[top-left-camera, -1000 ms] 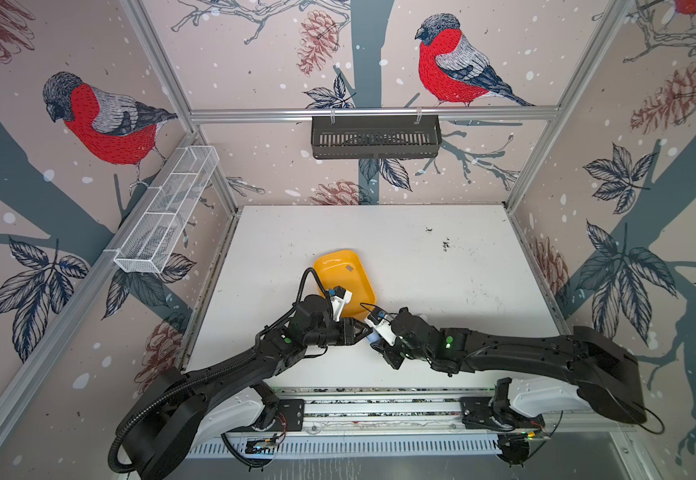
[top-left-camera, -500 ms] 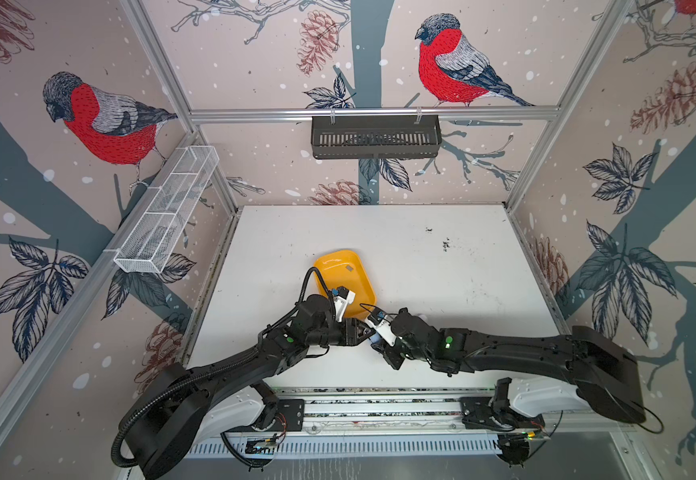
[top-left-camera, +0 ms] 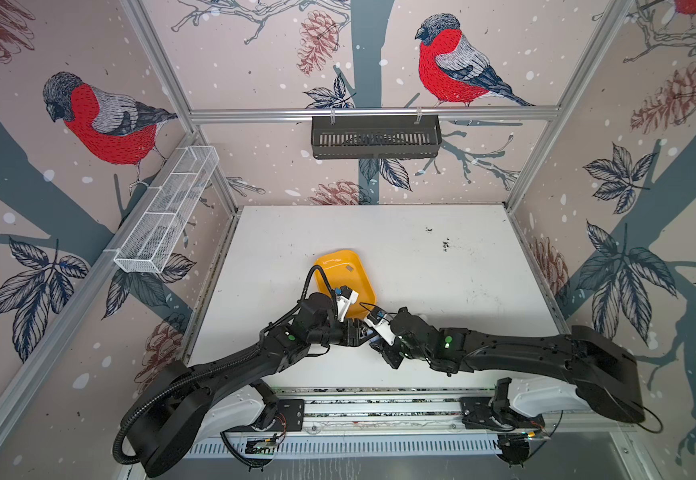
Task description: Load the staples into the stapler
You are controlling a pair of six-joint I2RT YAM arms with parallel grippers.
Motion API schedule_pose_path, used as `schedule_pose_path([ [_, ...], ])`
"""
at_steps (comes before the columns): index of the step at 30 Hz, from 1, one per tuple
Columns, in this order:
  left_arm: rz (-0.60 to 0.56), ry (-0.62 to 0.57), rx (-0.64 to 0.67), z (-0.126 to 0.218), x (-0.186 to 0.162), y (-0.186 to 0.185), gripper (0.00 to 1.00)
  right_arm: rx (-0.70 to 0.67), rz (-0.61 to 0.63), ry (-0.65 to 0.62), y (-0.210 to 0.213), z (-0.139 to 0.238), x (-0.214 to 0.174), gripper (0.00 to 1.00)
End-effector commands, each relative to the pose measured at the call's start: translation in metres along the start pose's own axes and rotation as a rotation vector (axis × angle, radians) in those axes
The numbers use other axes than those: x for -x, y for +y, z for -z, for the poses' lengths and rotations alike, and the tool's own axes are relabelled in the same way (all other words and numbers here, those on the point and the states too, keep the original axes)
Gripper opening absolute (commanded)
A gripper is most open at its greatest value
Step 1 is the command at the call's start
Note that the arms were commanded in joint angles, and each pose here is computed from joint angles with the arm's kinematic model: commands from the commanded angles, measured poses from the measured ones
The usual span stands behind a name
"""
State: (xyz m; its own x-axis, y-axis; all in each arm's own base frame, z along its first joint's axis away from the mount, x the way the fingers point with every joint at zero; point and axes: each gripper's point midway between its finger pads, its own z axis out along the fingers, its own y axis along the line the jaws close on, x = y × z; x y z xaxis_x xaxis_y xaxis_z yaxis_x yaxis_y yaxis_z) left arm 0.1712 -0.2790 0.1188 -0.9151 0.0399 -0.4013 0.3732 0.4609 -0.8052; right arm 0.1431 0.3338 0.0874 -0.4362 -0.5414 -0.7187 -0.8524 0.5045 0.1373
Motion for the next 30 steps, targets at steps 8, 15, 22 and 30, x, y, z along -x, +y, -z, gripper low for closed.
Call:
schedule_pose_path([
  [8,-0.028,0.008,0.009,-0.0029,0.0028,0.0,0.39,0.005,-0.004,-0.02,0.0019,-0.0011,0.0067,0.12],
  [15,-0.027,0.008,0.016,-0.002,0.001,0.002,0.34,0.009,-0.009,-0.012,0.002,-0.004,0.0042,0.12],
  [22,-0.026,0.008,0.017,-0.0018,0.0003,0.0028,0.27,0.011,-0.011,-0.013,0.0021,-0.004,0.0041,0.12],
  [30,-0.029,-0.002,0.022,-0.0006,0.0021,0.0024,0.53,0.01,-0.021,-0.009,0.0008,-0.0045,0.0024,0.12],
])
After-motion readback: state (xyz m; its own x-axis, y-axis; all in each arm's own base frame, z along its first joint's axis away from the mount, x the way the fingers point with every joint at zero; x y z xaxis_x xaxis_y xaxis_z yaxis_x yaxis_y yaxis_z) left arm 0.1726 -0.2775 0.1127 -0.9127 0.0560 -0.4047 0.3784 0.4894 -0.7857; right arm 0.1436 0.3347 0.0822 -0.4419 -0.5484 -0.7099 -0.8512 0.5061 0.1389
